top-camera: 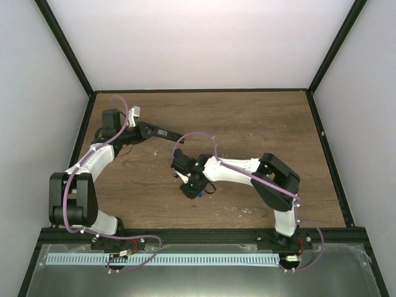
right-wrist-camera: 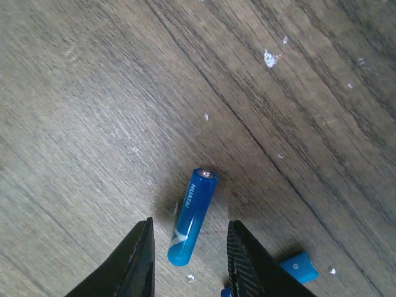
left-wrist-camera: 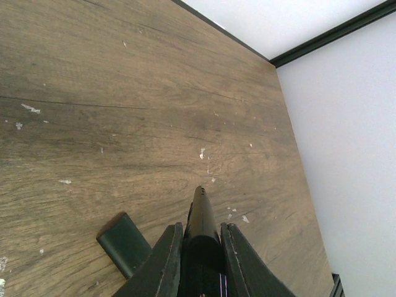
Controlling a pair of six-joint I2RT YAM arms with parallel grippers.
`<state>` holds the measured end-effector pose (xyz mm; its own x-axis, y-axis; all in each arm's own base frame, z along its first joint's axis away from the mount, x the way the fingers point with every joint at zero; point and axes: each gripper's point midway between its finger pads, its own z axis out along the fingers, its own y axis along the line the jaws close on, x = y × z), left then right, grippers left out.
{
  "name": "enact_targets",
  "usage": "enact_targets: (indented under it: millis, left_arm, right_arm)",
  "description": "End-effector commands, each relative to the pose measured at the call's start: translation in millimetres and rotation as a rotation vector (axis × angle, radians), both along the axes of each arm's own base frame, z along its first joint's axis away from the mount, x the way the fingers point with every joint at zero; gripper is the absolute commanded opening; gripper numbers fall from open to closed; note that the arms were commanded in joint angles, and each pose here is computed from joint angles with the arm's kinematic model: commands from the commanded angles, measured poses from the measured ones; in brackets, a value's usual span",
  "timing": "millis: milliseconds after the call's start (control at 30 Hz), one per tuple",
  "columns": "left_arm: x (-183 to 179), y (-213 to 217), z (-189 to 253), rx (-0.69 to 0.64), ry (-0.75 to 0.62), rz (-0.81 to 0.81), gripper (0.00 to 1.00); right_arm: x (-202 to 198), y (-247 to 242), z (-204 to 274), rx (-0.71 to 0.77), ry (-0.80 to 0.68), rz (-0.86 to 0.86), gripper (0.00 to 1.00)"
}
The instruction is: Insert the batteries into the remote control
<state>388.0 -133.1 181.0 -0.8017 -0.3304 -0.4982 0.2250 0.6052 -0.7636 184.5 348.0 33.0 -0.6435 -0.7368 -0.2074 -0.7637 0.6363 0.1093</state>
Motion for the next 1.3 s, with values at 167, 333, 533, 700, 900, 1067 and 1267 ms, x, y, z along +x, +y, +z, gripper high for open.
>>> enact_targets:
  millis: [167,333,533,700,900,1067,1267]
  left_arm:
    - [-2,-2,6,0.001,-0.017,0.001,0.0]
    - [-1,-2,7,0.002,-0.021,0.002,0.0]
    - [-1,-2,8,0.002,-0.022,0.0,0.0]
    - [-2,-2,7,-0.002,-0.018,0.0,0.0]
    - [-4,-3,8,-0.008,-0.018,0.001,0.0]
    - [-4,-3,8,-0.01,-0.016,0.001,0.0]
    - [-4,-4,9,-0.015,-0.018,-0.004,0.0]
  right_arm:
    - [15,20,3,0.024,-0.045,0.018,0.25]
    - [15,19,-3,0.006,-0.042,0.033,0.25]
    - [15,17,-7,-0.007,-0.036,0.035,0.24]
    - [13,18,-12,-0.014,-0.026,0.045,0.2]
    - [13,12,-15,-0.043,-0.029,0.055,0.17]
    - [12,7,-16,-0.063,-0.028,0.057,0.13]
    - [11,0,-18,-0.072,-0.033,0.052,0.07]
